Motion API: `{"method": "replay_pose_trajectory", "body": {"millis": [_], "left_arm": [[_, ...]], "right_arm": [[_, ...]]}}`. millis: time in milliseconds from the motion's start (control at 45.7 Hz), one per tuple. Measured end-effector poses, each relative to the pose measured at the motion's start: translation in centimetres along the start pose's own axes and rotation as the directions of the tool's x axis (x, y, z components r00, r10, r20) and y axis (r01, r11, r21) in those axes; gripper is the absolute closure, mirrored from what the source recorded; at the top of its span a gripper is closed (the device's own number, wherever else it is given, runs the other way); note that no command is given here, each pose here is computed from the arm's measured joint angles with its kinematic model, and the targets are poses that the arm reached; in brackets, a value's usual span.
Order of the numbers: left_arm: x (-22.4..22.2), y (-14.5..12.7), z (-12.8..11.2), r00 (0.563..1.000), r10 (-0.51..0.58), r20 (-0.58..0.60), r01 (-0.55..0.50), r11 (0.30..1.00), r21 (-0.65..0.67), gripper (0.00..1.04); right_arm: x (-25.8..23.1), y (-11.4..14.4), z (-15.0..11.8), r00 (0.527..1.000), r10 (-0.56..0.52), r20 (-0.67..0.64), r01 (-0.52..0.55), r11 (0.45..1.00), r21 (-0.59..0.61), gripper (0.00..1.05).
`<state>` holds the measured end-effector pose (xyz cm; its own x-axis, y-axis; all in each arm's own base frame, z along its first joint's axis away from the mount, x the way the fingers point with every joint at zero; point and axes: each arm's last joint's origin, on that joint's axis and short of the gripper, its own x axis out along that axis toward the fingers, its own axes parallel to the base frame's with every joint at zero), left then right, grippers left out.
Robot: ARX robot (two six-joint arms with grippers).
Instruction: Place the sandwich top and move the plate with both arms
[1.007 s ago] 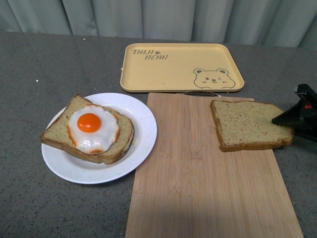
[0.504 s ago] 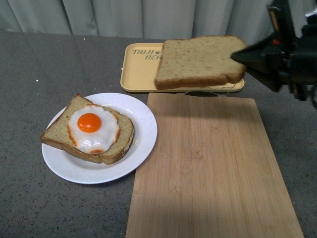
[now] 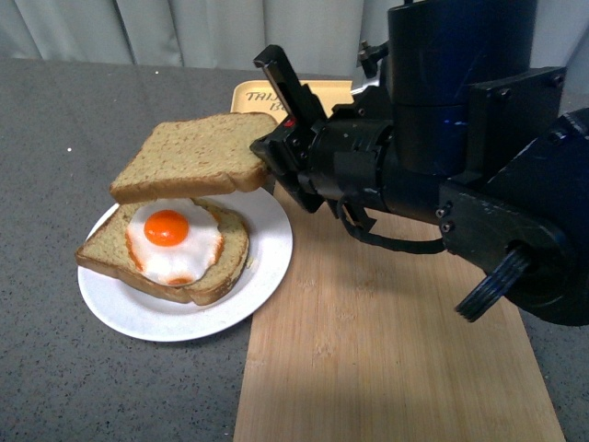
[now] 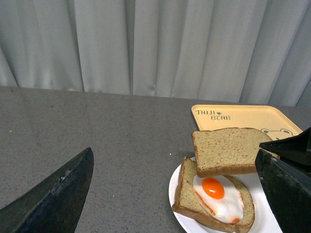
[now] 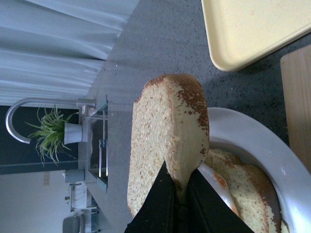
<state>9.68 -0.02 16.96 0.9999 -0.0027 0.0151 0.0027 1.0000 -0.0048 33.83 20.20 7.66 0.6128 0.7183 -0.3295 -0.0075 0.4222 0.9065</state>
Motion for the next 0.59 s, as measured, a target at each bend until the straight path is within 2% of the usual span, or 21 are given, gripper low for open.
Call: {"method": "replay_pose_trajectory", "body": {"millis": [285,591], "left_arm": [[0.0,0.0,0.0,1.0,0.0,0.0,0.0,1.0,0.0,0.07],[0.0,0.0,0.0,1.0,0.0,0.0,0.0,1.0,0.0,0.07]], "right_arm": [[1.1,0.2,-2.4,0.998,-0.005,-0.061,0.006,1.0,0.02,1.02],[1.8,0.0,-3.3,0.995,-0.046,-0.085,0.048,0.998,0.028,1.02]]}}
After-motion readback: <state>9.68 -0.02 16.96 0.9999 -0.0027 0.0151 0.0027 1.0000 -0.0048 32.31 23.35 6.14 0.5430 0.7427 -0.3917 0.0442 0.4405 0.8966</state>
